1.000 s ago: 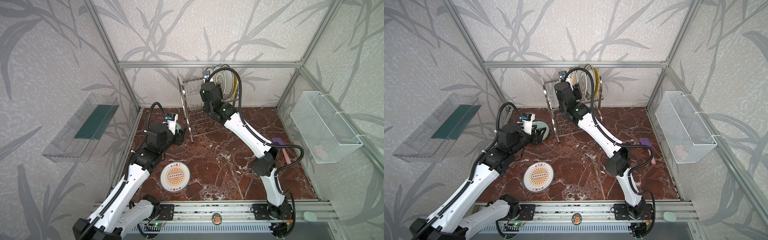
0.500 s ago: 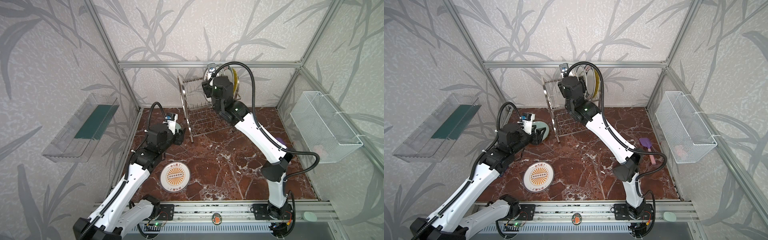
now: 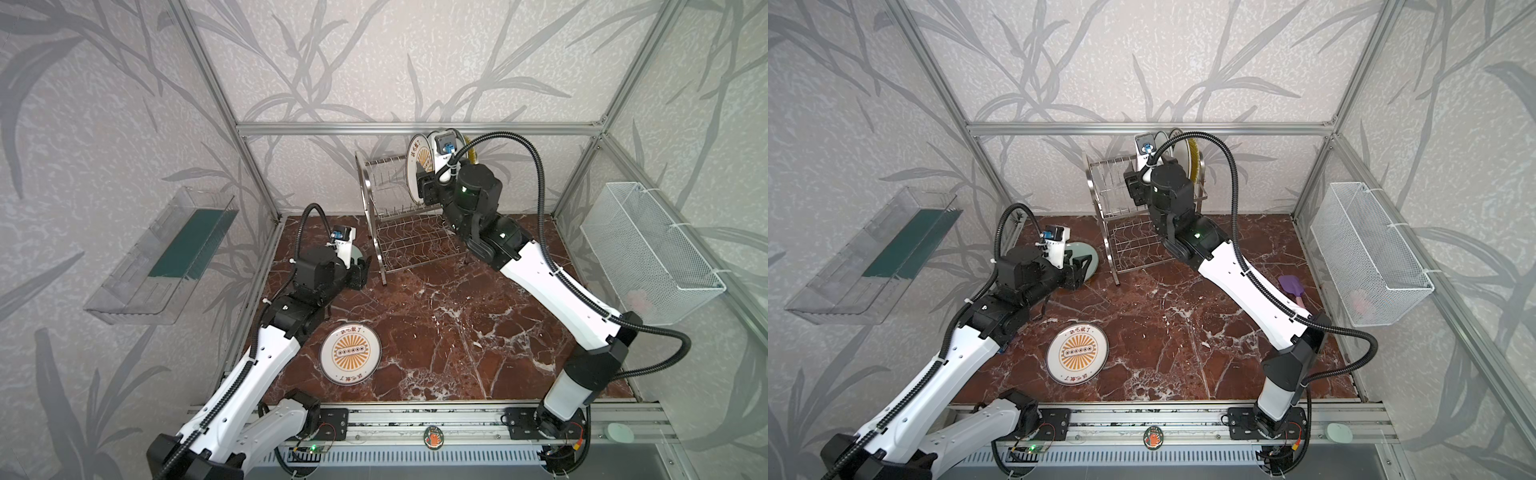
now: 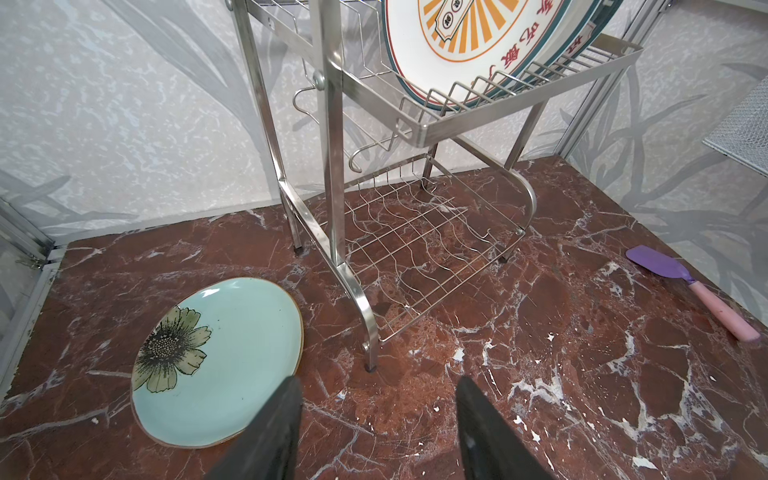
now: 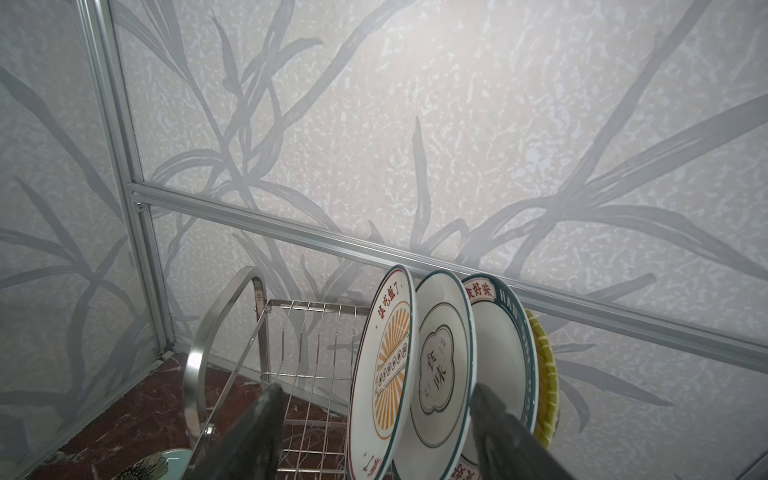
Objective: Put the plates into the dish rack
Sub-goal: 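Open the right gripper and lift it up off the racked sunburst plate, then withdraw the right gripper from the rack and lower it toward the table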
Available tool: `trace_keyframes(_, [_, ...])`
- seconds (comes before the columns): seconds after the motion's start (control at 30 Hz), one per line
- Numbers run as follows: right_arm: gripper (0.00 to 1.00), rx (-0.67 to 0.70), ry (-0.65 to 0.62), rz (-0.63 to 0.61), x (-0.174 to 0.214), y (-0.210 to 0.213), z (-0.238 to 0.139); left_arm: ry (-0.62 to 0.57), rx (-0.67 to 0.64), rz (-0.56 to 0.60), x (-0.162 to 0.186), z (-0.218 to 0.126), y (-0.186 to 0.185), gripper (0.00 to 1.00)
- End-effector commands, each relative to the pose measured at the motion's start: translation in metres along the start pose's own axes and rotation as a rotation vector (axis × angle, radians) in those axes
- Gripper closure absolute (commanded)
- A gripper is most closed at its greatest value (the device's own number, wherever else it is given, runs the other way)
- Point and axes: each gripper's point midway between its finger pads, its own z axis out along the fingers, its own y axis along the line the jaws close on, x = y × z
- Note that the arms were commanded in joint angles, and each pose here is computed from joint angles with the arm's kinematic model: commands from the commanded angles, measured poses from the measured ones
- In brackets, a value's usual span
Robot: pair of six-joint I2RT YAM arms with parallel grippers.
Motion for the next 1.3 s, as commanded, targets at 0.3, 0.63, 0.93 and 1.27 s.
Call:
trace_keyframes(0.3, [0.31,-0.088,-0.080,0.121,-0.028,-0.025,-0.030,-0.008,-0.004,0.015,-0.004,-0.002,0.001,0.42])
trace_keyframes(0.63, [0.31,-0.210,0.021,0.201,0.010,-0.032,-0.037,0.051,0.022,-0.012,0.005,0.001,-0.004,0.43])
trace_keyframes(0.93, [0.33,-0.353,0.135,0.246,0.051,-0.026,-0.054,0.220,0.060,-0.040,0.028,0.006,-0.012,0.43])
trace_keyframes(1.27, [0.39,-0.359,0.240,0.331,0.117,-0.019,-0.069,0.284,0.005,-0.192,0.062,0.004,-0.004,0.43])
